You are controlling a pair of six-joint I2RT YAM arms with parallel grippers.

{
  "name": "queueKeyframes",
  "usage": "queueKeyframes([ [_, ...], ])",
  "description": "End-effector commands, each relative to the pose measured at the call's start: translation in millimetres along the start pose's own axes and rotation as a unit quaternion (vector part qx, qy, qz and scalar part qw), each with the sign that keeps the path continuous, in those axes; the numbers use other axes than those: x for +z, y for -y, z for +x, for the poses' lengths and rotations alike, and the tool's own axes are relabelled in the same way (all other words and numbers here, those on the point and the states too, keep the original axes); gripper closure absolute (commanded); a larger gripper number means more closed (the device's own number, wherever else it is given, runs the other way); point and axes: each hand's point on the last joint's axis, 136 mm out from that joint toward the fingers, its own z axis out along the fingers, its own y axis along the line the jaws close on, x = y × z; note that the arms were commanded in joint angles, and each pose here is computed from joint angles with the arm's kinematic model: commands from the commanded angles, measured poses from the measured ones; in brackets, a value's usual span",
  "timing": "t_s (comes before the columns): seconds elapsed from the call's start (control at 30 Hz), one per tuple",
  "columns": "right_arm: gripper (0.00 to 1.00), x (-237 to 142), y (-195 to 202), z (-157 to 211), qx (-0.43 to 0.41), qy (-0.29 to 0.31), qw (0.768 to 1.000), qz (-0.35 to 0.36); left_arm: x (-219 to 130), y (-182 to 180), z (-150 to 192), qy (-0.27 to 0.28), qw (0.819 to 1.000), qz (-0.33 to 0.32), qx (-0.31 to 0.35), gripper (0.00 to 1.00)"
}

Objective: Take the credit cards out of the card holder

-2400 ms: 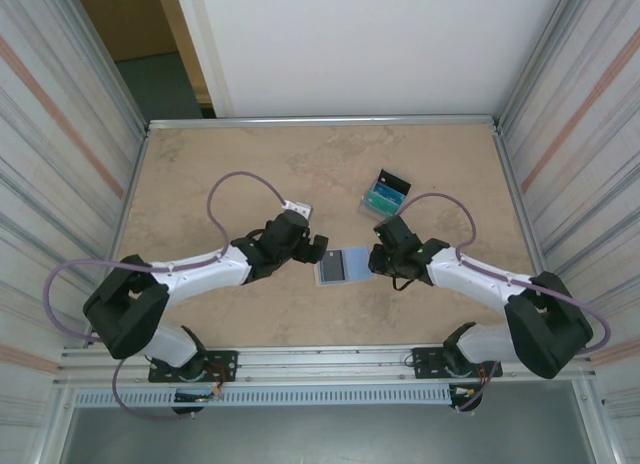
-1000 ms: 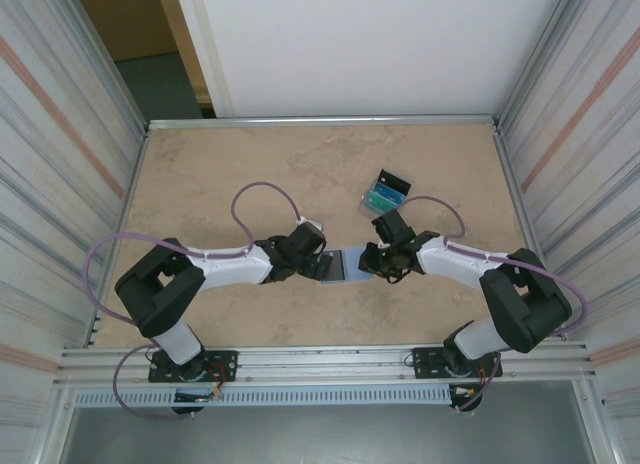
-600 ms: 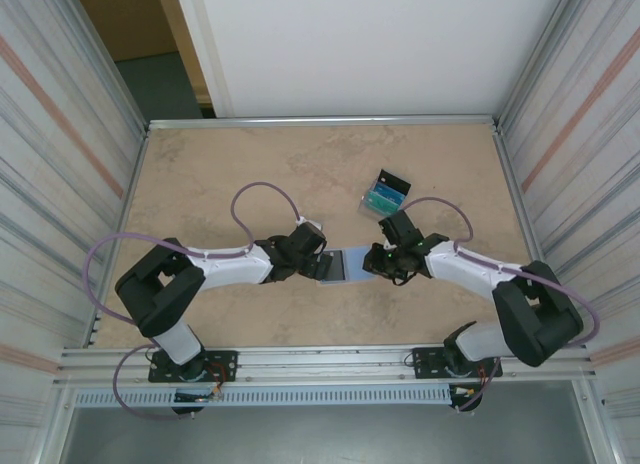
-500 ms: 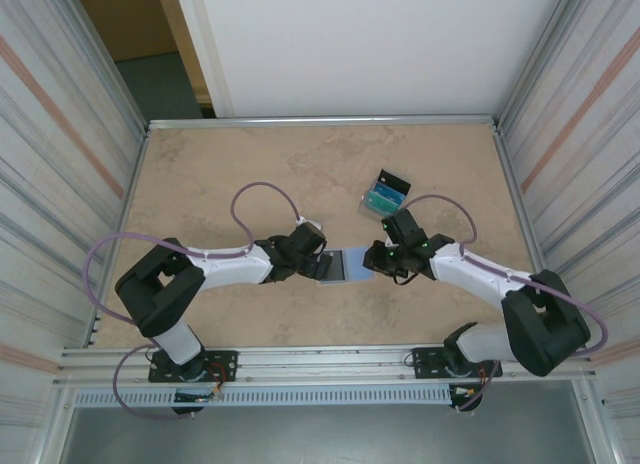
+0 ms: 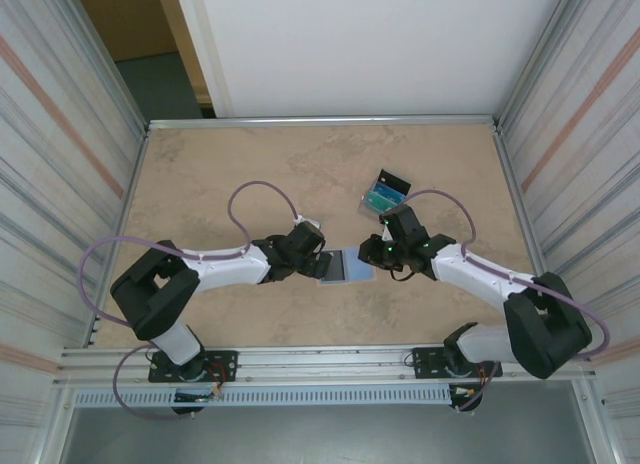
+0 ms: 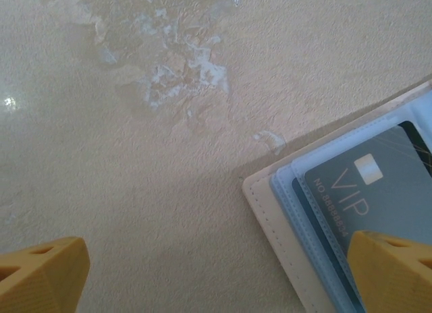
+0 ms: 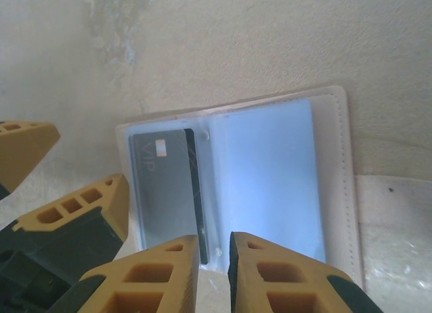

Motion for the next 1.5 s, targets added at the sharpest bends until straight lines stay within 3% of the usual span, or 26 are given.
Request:
queueKeyframes([
  [0.0, 0.81, 12, -6, 2, 0.004, -0.016, 1.000, -0.024, -6, -6, 7, -0.006, 1.000, -0.010, -0.005, 0.01],
  [0.4, 0.82, 40, -2, 9, 0.020, -0.056, 0.998, -0.022, 7, -5, 15, -0.024, 1.000, -0.017, -0.003, 0.01],
  [1.47, 0.86, 62, -19, 16, 0.046, -0.100, 0.990, -0.093, 11, -7, 21, -0.043, 0.999, -0.028, 0.009, 0.01],
])
